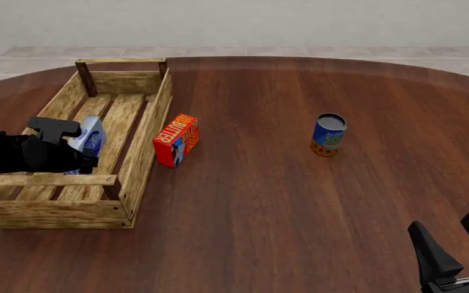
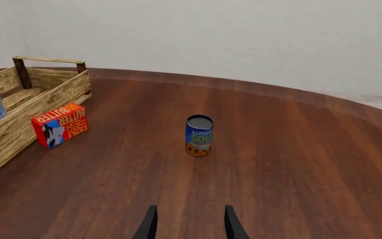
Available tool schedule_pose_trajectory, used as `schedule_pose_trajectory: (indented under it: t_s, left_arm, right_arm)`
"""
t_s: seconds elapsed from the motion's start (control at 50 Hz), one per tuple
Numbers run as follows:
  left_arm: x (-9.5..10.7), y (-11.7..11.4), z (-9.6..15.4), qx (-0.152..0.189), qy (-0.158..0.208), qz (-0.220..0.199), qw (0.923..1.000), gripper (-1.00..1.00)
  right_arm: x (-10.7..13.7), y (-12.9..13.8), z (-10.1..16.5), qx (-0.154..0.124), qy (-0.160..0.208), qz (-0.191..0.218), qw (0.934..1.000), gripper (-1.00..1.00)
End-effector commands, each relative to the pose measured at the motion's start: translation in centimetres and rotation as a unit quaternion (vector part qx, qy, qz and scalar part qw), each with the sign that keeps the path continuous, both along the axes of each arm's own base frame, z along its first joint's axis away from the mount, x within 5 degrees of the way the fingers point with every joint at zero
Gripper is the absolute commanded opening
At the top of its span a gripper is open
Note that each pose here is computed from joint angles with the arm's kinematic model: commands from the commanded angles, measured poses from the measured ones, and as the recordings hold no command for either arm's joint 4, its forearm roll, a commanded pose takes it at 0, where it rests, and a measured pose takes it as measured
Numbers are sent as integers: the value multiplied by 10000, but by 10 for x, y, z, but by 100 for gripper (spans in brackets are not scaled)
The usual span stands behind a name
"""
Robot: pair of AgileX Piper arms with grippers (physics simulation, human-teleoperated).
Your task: Pick up the cream cheese and put it in the tray.
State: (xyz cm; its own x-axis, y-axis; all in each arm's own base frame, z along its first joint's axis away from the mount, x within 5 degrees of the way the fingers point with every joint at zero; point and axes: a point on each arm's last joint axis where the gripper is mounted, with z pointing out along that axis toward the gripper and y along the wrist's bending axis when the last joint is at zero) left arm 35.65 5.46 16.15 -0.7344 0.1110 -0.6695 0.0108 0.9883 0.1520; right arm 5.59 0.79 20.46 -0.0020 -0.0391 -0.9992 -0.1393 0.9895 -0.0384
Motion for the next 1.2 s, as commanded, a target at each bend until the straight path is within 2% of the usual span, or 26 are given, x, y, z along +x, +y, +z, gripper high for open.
schedule_pose_trajectory:
  t_s: [0.02, 0.48, 0.54, 0.64, 1.1, 1.2]
  left_arm:
    - [-6, -4, 4, -11, 1, -34, 10000, 100]
    - [-11, -12, 35, 75, -228, -199, 9995, 100]
    - [-10, -9, 42, 32, -307, -101, 9995, 100]
    - [-10, -1, 50, 207, -392, -137, 9989, 100]
    - [-35, -31, 103, 269, -836, -546, 9946, 100]
    - [-46, -40, 120, 217, -999, -626, 9928, 100]
  right_arm:
    - [0, 0, 0, -2, 12, -1, 10000, 100]
    - [0, 0, -1, 1, 48, 18, 10000, 100]
    - [0, 0, -1, -1, 50, 25, 10000, 100]
    - [0, 0, -1, 2, 50, 22, 10000, 100]
    - [0, 0, -1, -2, 60, 43, 10000, 100]
    - [0, 0, -1, -2, 51, 39, 10000, 100]
